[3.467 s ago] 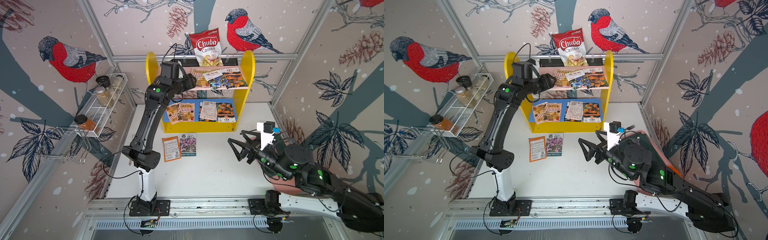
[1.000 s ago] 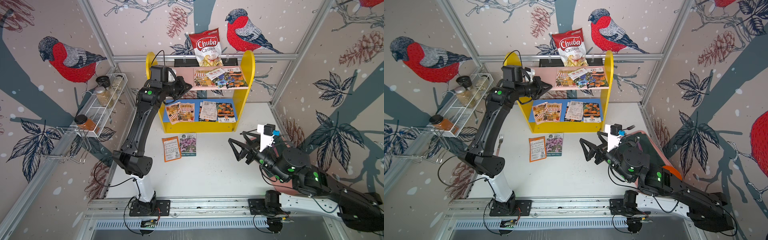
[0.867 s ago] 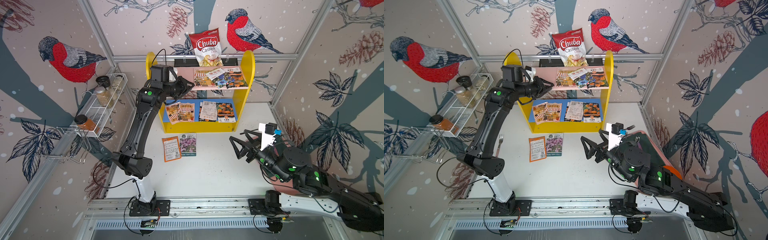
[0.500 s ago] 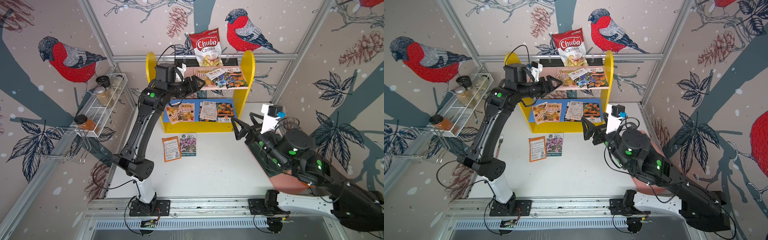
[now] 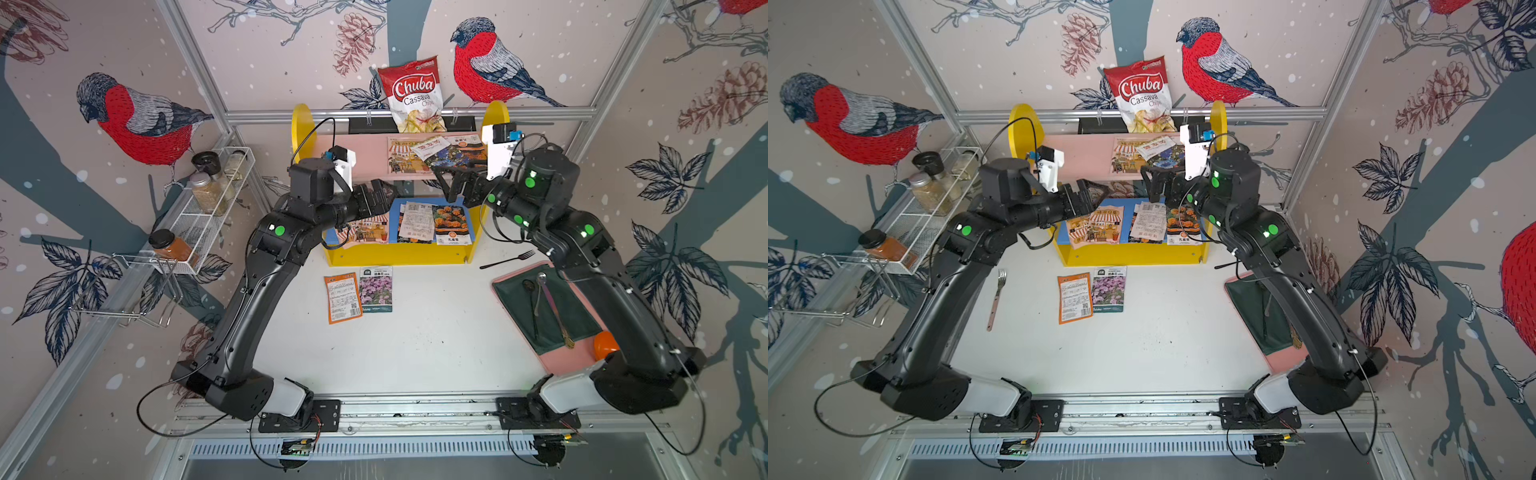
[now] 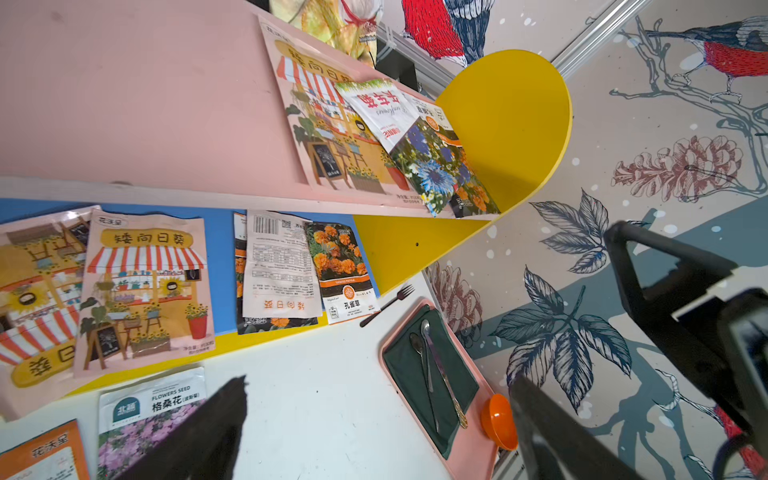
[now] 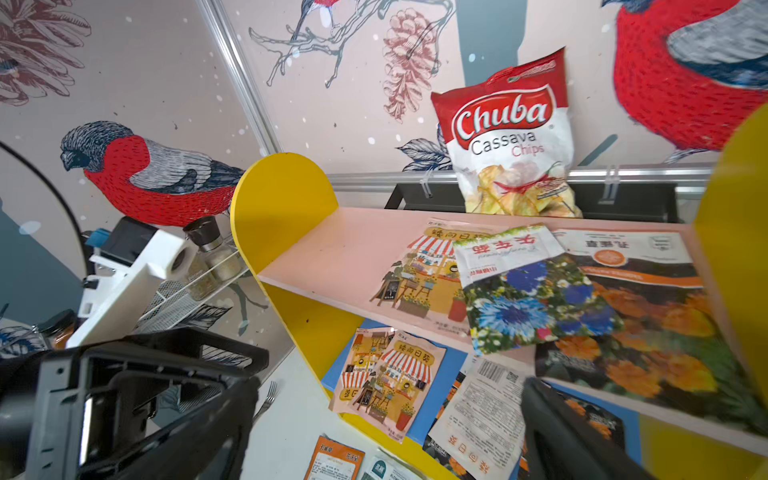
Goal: Take the seed bag off the shelf
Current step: Pick up the seed packet from the shelf.
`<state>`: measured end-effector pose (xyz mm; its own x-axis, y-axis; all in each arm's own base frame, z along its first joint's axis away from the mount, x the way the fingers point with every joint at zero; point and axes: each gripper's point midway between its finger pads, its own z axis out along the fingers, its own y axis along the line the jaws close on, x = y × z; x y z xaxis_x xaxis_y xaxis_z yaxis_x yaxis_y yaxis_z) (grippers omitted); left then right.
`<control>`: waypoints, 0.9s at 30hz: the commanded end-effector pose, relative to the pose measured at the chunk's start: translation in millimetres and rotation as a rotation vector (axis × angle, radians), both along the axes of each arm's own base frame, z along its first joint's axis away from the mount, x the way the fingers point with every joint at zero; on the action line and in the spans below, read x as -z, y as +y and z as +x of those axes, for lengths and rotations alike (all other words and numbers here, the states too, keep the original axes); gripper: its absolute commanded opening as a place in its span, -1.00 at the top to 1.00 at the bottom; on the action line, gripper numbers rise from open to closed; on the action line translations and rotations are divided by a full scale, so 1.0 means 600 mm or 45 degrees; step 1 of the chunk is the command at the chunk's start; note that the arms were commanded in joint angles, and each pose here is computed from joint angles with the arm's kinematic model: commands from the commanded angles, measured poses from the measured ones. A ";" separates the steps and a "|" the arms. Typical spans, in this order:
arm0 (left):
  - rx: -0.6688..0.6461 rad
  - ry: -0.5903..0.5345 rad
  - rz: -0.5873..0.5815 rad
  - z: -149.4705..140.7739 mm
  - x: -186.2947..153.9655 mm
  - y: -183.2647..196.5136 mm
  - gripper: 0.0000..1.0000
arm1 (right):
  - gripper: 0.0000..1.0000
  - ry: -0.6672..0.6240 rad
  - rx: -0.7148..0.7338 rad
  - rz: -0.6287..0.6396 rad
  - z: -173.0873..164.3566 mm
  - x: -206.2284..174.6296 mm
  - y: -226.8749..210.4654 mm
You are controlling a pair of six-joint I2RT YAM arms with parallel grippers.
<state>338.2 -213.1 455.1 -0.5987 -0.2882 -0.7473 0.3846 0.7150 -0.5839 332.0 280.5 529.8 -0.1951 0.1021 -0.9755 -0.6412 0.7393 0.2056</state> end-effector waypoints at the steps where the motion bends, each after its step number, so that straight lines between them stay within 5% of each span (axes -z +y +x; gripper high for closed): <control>1: -0.057 -0.101 0.006 -0.001 -0.020 0.020 -0.96 | -1.00 0.040 -0.196 -0.031 0.006 0.007 0.046; 12: -0.083 -0.120 -0.008 -0.038 0.013 0.053 -0.95 | -1.00 0.134 -0.280 0.008 0.101 0.038 0.097; 27: -0.091 -0.086 -0.043 -0.054 0.049 0.067 -0.95 | -1.00 0.237 -0.285 0.009 0.151 0.110 0.142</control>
